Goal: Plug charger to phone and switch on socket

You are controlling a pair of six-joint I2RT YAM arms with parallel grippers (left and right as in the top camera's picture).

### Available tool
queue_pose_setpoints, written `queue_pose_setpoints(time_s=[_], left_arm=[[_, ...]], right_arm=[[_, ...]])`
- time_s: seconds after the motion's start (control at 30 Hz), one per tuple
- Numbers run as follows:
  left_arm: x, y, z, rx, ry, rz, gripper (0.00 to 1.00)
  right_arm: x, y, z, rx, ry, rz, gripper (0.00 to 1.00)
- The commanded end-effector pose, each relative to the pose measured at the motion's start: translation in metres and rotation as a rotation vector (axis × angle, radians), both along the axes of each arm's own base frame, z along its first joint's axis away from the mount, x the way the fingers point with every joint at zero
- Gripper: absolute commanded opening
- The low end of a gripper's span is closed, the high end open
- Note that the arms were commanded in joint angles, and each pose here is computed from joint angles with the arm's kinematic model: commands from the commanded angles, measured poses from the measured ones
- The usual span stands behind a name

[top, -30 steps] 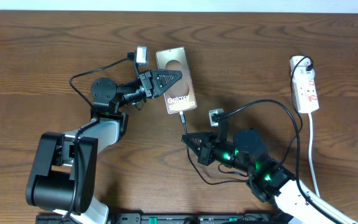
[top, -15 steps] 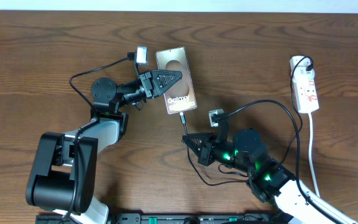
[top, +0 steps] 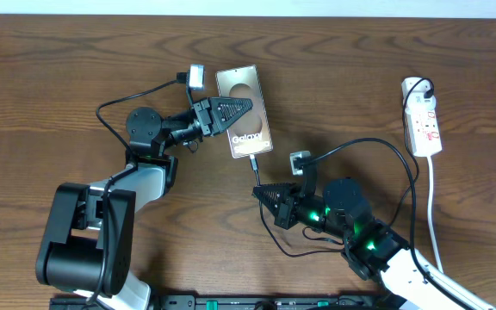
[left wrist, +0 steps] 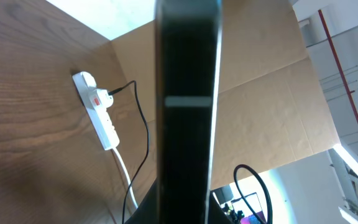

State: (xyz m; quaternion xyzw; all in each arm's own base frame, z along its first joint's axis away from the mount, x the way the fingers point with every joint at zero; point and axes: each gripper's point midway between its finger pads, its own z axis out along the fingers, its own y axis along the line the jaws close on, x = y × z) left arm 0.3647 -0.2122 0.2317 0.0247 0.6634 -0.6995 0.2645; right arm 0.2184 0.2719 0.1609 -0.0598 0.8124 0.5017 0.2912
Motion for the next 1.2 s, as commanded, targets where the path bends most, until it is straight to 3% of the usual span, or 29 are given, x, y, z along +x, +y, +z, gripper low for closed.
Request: queue_pose_setpoints(time_s=[0.0, 1.17], left_arm=[[-0.0032, -0.0011, 0.0108, 0.005, -0.065, -0.011, 0.08], [-0.0029, -0.0010, 0.0109, 0.001, -0.057, -0.011, 0.08]], right_arm=[[0.0022, -0.0019, 0.0010, -0.005, -0.015, -0.004, 0.01], [0.0027, -0.0076, 0.0096, 0.000, -0.036, -0.032, 0.01]])
